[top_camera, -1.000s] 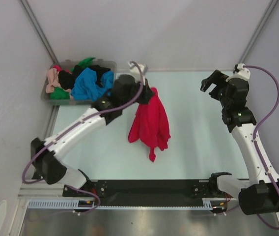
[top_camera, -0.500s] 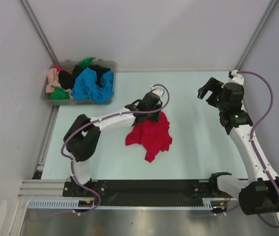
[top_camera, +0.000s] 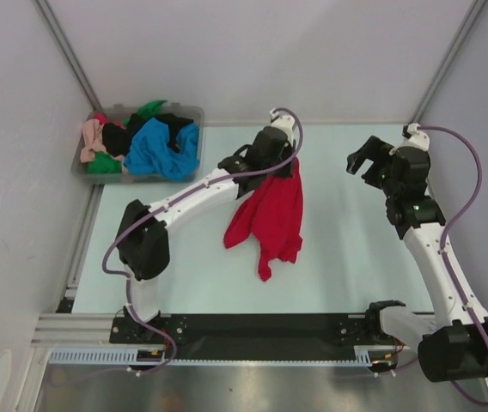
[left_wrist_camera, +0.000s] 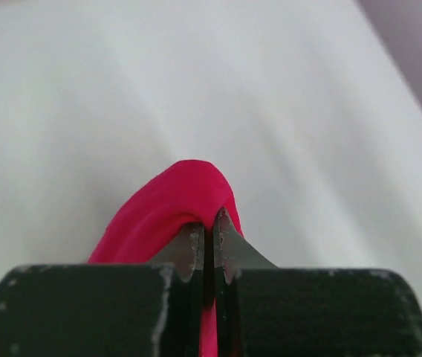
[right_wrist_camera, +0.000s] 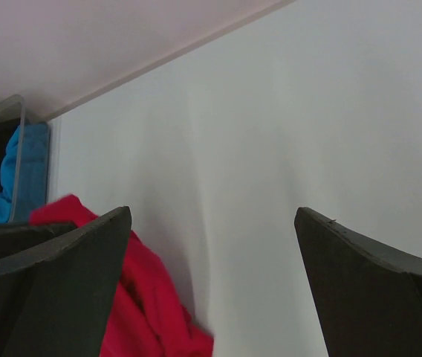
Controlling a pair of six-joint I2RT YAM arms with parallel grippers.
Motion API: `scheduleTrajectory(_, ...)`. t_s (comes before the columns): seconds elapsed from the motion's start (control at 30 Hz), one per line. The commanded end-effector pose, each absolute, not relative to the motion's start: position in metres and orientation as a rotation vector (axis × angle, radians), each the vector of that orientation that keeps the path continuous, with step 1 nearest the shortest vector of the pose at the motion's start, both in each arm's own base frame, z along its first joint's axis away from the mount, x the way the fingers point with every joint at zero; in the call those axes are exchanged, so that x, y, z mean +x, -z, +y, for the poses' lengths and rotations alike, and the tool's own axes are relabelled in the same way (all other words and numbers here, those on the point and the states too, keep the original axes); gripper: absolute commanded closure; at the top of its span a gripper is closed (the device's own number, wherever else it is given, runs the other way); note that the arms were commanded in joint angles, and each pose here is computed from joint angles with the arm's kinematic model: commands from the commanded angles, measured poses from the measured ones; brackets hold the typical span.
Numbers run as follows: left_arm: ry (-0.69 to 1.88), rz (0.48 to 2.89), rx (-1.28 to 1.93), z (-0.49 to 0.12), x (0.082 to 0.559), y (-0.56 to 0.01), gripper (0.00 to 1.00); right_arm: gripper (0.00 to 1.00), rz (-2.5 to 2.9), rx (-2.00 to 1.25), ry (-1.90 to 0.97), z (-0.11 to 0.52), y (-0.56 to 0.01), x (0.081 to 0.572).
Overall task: Fold and stack the t-shirts
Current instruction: Move the tshirt to the center of the board, then flatten the tshirt out
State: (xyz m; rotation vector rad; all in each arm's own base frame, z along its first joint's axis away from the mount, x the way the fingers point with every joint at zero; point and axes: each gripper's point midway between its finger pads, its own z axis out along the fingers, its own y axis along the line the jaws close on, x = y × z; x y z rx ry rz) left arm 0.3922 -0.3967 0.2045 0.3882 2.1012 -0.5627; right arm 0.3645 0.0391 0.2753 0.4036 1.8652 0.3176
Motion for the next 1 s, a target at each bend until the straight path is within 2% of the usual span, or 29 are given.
scheduleTrajectory(0.0, 0.581, 1.938, 0.339, -0.401, 0.407, -0.272, 0.98, 0.0, 1.82, 0.379, -0.391, 0.049, -0.288, 0.358)
scheduleTrajectory(0.07, 0.565, 1.941, 0.336, -0.401, 0.412, -0.265, 0.96, 0.0, 1.835, 0.368, -0.413, 0.054, -0.277, 0.355)
scheduleTrajectory(0.1, 0.545, 1.981, 0.346, -0.403, 0.413, -0.247, 0.87, 0.0, 1.848, 0.357, -0.427, 0.057, -0.272, 0.353)
scheduleTrajectory(0.17, 0.558, 2.041, 0.352, -0.406, 0.408, -0.237, 0.48, 0.0, 1.865, 0.353, -0.437, 0.06, -0.266, 0.35)
scheduleTrajectory(0.2, 0.558, 2.072, 0.352, -0.404, 0.404, -0.23, 0.13, 0.0, 1.869, 0.345, -0.437, 0.061, -0.265, 0.349)
scheduleTrajectory(0.27, 0.553, 2.105, 0.336, -0.393, 0.392, -0.227, 0.03, 0.0, 1.871, 0.319, -0.445, 0.064, -0.266, 0.348)
scheduleTrajectory(0.57, 0.574, 2.023, 0.3, -0.357, 0.365, -0.299, 0.0, 0.0, 1.82, 0.23, -0.509, 0.077, -0.281, 0.346)
scheduleTrajectory(0.77, 0.647, 2.089, 0.23, -0.356, 0.36, -0.29, 0.0, 0.0, 1.846, 0.18, -0.527, 0.086, -0.279, 0.345)
scheduleTrajectory(0.83, 0.697, 2.119, 0.172, -0.344, 0.359, -0.288, 0.03, 0.0, 1.849, 0.165, -0.521, 0.089, -0.278, 0.344)
scheduleTrajectory(0.87, 0.706, 2.166, 0.125, -0.335, 0.355, -0.272, 0.04, 0.0, 1.857, 0.127, -0.532, 0.096, -0.277, 0.341)
scheduleTrajectory(0.93, 0.777, 2.133, 0.08, -0.312, 0.348, -0.287, 0.05, 0.0, 1.86, 0.01, -0.585, 0.121, -0.279, 0.337)
scheduleTrajectory(0.97, 0.788, 2.185, 0.068, -0.302, 0.338, -0.263, 0.05, 0.0, 1.871, -0.106, -0.628, 0.152, -0.277, 0.328)
